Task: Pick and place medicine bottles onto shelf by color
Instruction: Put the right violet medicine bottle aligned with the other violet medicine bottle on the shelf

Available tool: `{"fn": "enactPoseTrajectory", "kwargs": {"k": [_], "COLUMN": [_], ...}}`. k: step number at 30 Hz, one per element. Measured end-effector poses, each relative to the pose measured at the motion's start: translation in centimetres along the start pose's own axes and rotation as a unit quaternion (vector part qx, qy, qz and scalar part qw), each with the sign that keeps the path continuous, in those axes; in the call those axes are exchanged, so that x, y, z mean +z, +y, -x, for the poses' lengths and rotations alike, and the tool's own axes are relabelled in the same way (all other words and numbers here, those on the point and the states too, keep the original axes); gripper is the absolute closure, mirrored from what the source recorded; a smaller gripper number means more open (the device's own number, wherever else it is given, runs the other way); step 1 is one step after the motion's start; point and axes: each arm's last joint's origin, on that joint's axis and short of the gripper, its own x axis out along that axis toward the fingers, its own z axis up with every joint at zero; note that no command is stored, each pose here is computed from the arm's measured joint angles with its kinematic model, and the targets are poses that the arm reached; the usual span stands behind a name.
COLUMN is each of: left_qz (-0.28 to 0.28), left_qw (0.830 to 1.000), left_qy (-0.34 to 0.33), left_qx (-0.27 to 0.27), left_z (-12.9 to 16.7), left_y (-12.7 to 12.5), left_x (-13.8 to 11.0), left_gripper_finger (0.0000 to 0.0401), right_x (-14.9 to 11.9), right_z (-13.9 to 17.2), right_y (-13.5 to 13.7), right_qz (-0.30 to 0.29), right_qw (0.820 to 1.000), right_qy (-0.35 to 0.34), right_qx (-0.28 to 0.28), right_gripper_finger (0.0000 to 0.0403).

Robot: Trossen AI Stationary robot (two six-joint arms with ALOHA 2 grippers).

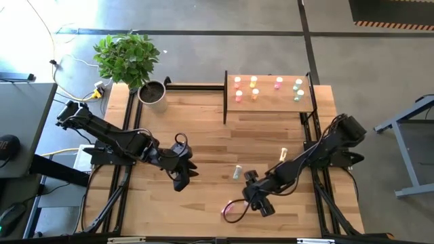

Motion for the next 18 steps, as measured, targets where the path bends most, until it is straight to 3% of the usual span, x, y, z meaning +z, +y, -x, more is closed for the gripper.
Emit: {"fn": "enactPoseTrajectory", "kwargs": {"k": [18], "left_qz": [-0.002], "left_qw": [1.000], "left_qy": [-0.010], "left_qx": [0.010], "left_z": [0.0], "left_y": [0.0], "left_x": [0.0], "left_gripper_finger": [0.0268], "right_x": [-0.1], "right_z": [-2.5], "right_y": [-0.1], "right_qz": [0.000], "right_qw": [1.000], "right_qy": [0.008], "right_qx": [0.008], "right_gripper_finger": [0.0187]}}
